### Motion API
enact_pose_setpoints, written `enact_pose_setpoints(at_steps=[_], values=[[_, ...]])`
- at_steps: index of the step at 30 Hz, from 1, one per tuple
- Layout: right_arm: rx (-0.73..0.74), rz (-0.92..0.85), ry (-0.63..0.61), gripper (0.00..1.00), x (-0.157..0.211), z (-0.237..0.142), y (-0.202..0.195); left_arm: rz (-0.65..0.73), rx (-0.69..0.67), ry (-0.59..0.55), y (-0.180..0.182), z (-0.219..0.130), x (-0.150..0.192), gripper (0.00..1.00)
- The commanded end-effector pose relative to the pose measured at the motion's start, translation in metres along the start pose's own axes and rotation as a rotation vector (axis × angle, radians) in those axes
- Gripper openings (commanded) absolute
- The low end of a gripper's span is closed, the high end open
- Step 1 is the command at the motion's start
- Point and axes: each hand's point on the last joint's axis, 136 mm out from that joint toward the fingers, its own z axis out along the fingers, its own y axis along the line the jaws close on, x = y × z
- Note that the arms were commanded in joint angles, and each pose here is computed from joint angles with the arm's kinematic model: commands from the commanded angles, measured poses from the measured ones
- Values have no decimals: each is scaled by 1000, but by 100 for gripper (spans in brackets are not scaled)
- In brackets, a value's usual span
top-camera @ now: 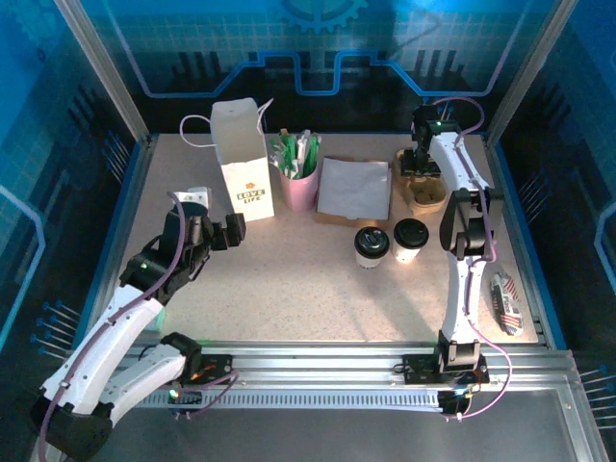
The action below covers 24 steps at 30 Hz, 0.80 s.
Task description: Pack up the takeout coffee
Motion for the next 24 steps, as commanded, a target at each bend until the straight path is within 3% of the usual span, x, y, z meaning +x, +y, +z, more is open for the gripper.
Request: enact_pose_setpoints(at_steps=[1,16,24], values=[[13,-7,22,56,1,8,-7,4,-6,-15,2,1,-4,99],[16,4,38,56,8,16,-20,5,-10,-14,3,2,-4,99],[-21,17,-50,56,-5,-19,-26,3,-9,-18,3,2,-5,99]])
